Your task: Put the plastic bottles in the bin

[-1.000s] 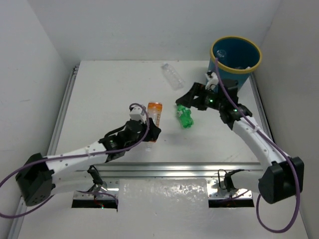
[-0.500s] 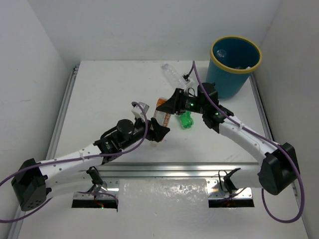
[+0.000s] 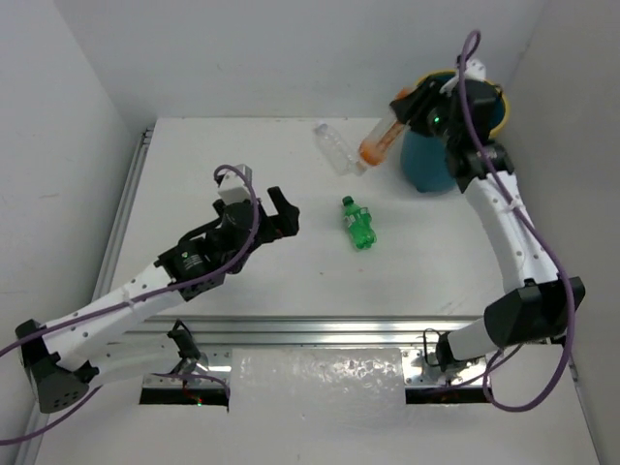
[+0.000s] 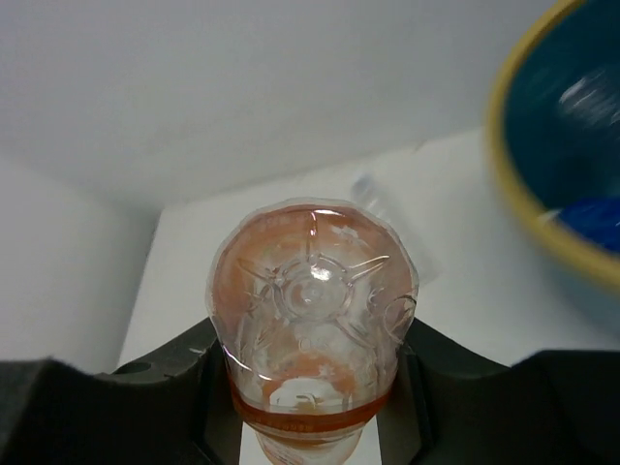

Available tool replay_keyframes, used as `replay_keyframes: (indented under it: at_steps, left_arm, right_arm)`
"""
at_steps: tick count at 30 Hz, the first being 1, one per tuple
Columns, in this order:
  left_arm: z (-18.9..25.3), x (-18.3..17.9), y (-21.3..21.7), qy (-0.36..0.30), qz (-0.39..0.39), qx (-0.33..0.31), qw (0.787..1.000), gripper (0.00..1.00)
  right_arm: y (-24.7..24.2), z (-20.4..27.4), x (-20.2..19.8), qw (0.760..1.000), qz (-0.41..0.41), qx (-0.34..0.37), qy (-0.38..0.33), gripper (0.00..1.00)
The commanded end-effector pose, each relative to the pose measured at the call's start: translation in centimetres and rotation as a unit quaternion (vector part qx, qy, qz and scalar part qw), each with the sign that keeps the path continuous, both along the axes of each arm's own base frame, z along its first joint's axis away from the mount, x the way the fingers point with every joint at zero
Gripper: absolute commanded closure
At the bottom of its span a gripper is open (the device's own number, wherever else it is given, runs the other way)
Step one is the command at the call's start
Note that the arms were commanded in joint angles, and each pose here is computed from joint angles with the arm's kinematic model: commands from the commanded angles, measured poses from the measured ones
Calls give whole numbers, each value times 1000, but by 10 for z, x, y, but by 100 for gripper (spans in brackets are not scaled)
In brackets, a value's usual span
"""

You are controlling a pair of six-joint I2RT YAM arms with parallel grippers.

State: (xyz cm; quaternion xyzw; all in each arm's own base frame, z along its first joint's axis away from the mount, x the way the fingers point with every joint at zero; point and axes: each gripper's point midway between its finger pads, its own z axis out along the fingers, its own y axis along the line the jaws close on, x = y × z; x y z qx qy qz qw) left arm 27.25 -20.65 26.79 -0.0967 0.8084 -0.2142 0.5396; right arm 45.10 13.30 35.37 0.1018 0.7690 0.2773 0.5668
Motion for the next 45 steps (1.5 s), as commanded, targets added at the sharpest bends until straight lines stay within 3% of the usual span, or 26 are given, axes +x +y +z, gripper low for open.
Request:
replay_keyframes:
  at_steps: [1,6,12,13,14,15,16,19,20,22,24,27,28,29,31,33,40,42,45]
  left_arm:
    - [2,-12,52,8,83,29,996,0]
    - [-2,-13,60,2,86,46,995,0]
    - [-33,0,18,45,32,50,997,0]
    - [-36,2,13,50,26,52,997,0]
    - [-45,8,3,58,18,59,996,0]
    - [-45,12,-4,59,12,58,997,0]
    - [-47,14,-13,66,-1,58,996,0]
    - [-53,29,-42,89,-21,63,994,0]
    - [-71,34,-51,112,-25,81,990,0]
    - [-65,49,-76,128,-26,74,989,0]
    - [-72,57,-90,140,-27,74,987,1]
    - [-88,70,-123,160,-36,72,984,1]
    - [-109,74,-131,178,-35,89,979,2]
    - [-99,81,-145,169,-39,80,982,2]
    - [-134,88,-155,197,-29,118,973,2]
    - [-127,104,-172,192,-17,112,975,3]
    - [-185,124,-200,224,12,135,965,5]
    - [-208,124,-200,239,17,148,959,8]
    - [-232,122,-199,252,16,164,953,27]
  right_arm:
    - [-98,64,32,979,-174,-86,-59,100]
    - [-164,109,67,947,-262,-151,-109,95]
    - [-195,95,104,907,-309,-264,-107,80]
    - [-196,99,105,904,-314,-267,-116,69]
    - [-197,96,107,903,-311,-273,-113,44]
    - [-195,95,107,905,-308,-271,-112,5]
    - [-192,90,107,910,-298,-269,-103,1]
    - [-182,88,104,925,-276,-247,-91,1]
    - [-190,90,99,917,-297,-254,-86,1]
    - [-176,101,86,901,-316,-283,-87,1]
    - [-170,105,76,900,-317,-287,-82,1]
    - [-149,77,43,916,-283,-283,-19,1]
    - [-143,90,19,927,-277,-250,-30,1]
    - [-136,55,12,935,-251,-250,3,1]
    - [-122,40,-9,953,-222,-207,13,1]
    - [-109,20,-40,966,-187,-177,21,1]
    - [-90,-15,-98,980,-126,-153,29,1]
    - [-89,-20,-107,980,-118,-157,33,1]
    - [-87,-22,-118,982,-107,-154,28,1]
